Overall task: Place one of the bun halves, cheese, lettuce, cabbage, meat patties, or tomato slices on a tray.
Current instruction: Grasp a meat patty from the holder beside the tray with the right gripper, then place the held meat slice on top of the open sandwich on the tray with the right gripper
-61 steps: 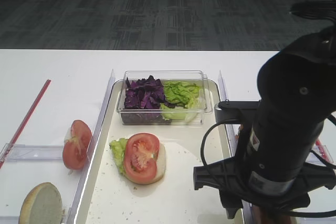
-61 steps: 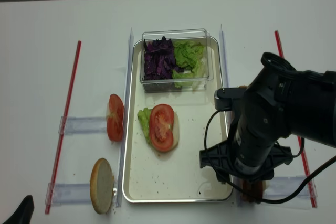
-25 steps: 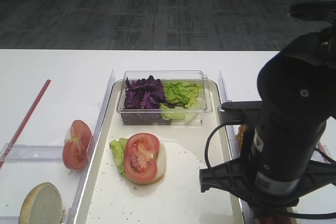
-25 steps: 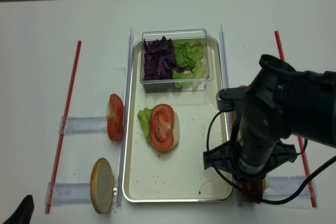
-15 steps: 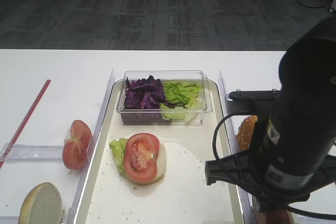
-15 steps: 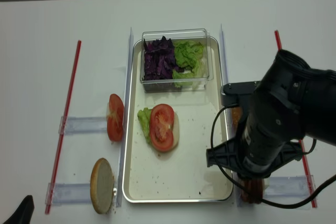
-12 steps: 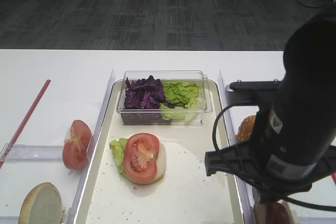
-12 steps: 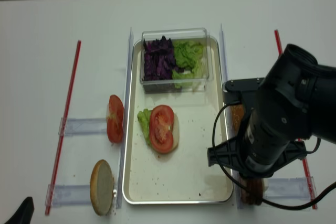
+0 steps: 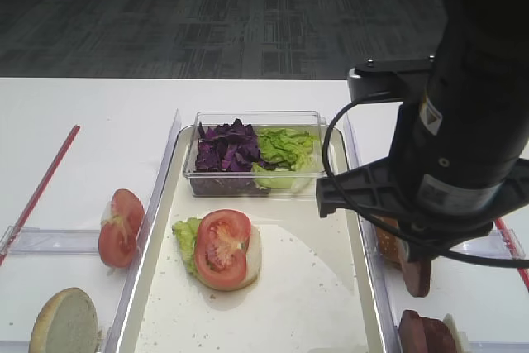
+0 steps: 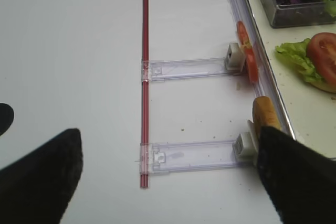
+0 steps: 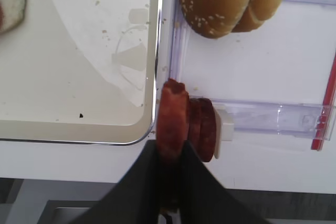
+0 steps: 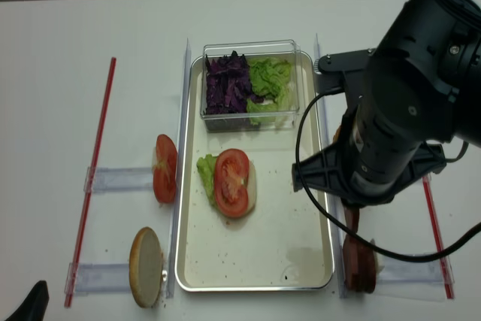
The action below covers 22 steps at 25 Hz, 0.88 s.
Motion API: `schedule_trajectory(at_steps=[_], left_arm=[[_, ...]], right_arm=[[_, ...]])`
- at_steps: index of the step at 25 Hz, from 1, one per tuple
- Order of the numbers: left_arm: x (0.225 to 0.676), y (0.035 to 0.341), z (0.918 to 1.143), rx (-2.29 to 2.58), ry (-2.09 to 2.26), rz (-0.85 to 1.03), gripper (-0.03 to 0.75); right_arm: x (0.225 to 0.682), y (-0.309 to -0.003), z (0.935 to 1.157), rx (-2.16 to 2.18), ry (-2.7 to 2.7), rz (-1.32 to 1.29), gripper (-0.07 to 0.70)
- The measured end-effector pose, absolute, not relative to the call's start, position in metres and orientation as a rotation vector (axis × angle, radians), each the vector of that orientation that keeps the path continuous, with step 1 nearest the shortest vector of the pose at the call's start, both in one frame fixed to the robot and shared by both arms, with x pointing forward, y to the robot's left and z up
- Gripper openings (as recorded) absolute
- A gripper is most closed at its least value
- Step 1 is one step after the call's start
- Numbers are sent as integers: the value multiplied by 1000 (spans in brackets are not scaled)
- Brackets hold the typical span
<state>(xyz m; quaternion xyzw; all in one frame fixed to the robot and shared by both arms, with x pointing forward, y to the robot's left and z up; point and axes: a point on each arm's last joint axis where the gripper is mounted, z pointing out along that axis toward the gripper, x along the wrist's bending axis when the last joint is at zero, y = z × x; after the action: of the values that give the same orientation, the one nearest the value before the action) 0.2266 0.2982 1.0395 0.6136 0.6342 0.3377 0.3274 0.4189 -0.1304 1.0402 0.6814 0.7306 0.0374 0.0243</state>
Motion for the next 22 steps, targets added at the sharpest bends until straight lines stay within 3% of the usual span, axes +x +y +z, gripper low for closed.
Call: schedule_trajectory(at_steps=[6, 22], left_arm=[[227, 298, 1040, 1607, 1661, 884, 618], [227, 298, 1040, 1607, 1661, 884, 618]], right_arm=[[425, -138, 1040, 2112, 2259, 98, 105], [466, -197, 1040, 2231, 2211, 169, 104]])
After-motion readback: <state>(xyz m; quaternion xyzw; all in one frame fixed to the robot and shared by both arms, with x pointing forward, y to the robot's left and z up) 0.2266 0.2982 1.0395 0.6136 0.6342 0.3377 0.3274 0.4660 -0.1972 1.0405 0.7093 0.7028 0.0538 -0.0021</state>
